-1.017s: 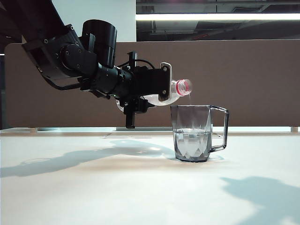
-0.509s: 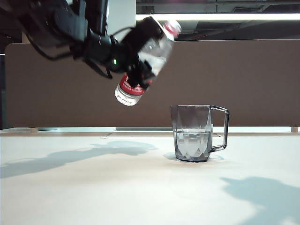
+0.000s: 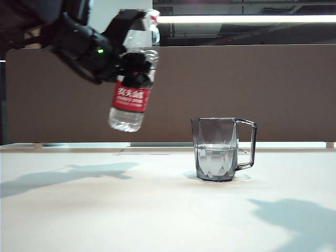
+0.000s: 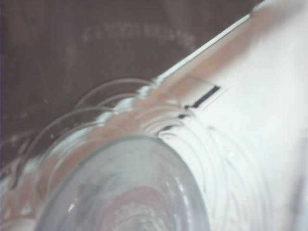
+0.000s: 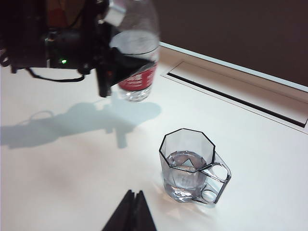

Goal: Pick up the mineral water bottle with the left hand on the table and pour water into the mug until it's half full.

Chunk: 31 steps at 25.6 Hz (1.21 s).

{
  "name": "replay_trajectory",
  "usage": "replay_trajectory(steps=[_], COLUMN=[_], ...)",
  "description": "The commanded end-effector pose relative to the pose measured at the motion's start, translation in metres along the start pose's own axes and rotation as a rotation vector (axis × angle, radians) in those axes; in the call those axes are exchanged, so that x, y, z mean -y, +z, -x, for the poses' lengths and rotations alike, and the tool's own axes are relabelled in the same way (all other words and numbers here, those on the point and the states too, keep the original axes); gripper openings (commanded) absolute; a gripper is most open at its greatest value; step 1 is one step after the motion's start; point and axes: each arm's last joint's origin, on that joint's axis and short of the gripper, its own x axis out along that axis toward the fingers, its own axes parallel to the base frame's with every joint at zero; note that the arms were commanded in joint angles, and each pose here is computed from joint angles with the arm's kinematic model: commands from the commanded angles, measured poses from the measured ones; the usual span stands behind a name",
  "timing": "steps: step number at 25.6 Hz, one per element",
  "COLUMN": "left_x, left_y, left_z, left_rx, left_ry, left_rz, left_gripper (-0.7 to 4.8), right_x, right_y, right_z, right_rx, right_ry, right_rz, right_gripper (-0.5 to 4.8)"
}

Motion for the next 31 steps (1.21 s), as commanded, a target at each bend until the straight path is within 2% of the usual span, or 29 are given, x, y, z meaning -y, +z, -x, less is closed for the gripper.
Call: replay_trajectory(steps=[1,6,8,18,26,31], left_x=[-0.009,-0.014,-0.010,0.012,0.018,0.017], left_y=[-0.011,-0.035,-0.052,-0.093,-0.110,-0.109], left_z=[0.018,0.032,0.040,0.072,0.067,0.067], left_rx=[0.012,0.015,0.027,0.104,0.060,0.077], left_ry=[0.046,0.090,0.103,0.118,0.109,0.112], left_rz=[0.129,0.239,0.286,0.318,0.325,0.322], left_gripper=[1.74,1.74,1.74,1.74,1.74,1.74], right_x=[0.000,0.000,0.000,0.000,0.000,0.000], right_y=[0.004,0.004,0.004,0.004,0.004,0.004], right_z=[0.002,0.002,0.002,0.002,0.002,0.002], right_rx=[0.029,0.027,0.028,0.028,0.027,0.028], right_ry=[0.003,0.003,0.002,0.002,0.002,0.002], right_rz=[0.002,0.002,0.002,0.002,0.002,0.002], right_gripper=[-0.01,-0.01,-0.01,-0.02,-0.01,-0.01])
